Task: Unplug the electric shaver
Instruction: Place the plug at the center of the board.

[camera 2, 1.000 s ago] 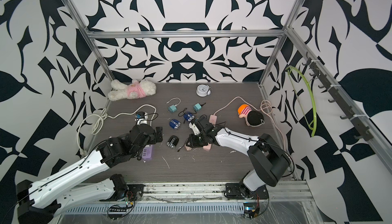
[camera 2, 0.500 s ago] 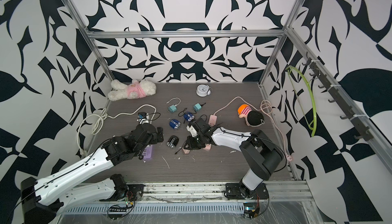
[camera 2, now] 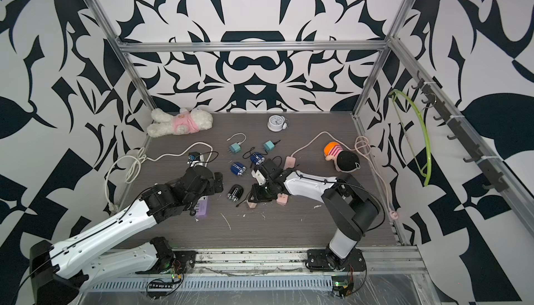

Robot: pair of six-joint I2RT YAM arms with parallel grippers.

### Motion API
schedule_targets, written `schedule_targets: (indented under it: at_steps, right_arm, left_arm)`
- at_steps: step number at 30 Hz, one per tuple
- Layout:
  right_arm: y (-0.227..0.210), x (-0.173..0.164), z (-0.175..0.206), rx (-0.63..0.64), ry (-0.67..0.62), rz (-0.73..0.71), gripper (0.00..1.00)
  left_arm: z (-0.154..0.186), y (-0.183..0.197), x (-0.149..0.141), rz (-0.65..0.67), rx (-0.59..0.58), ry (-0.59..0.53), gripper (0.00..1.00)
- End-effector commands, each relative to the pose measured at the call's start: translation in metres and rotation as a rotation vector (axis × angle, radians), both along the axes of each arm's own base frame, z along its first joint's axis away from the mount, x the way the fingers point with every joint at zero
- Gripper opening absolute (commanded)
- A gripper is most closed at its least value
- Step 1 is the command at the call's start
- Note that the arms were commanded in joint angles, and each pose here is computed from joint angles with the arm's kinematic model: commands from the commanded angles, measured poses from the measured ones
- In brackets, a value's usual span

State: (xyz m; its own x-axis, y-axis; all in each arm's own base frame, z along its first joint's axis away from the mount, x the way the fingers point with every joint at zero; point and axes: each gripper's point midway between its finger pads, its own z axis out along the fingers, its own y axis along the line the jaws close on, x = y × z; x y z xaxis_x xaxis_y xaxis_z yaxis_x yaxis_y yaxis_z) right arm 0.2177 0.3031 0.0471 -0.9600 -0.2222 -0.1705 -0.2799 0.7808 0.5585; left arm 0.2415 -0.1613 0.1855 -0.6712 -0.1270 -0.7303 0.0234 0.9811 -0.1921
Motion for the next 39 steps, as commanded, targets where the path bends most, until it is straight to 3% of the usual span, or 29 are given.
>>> schedule_targets:
  at_steps: [1, 12, 26, 32, 39]
  right_arm:
    - [-0.01, -0.001, -0.003, -0.079, -0.017, 0.009, 0.37]
    - [-0.012, 0.012, 0.01, -0.138, -0.097, 0.045, 0.52]
    - [-0.031, 0.016, 0.013, -0.266, -0.162, 0.037, 0.59]
    - [-0.049, 0.021, 0.039, -0.267, -0.26, -0.07, 0.59]
    - [-0.113, 0.027, 0.048, -0.45, -0.378, -0.291, 0.6]
  left_arm:
    - [-0.002, -0.004, 0.0, -0.013, -0.009, 0.012, 0.99]
    - [-0.002, -0.002, 0.0, -0.008, -0.007, 0.01, 1.0]
    - [0.003, -0.003, 0.002, -0.02, 0.006, 0.0, 0.99]
    - [0.001, -0.009, 0.003, -0.036, -0.002, 0.007, 0.99]
    - [0.004, -0.017, 0.005, -0.072, -0.017, -0.011, 0.99]
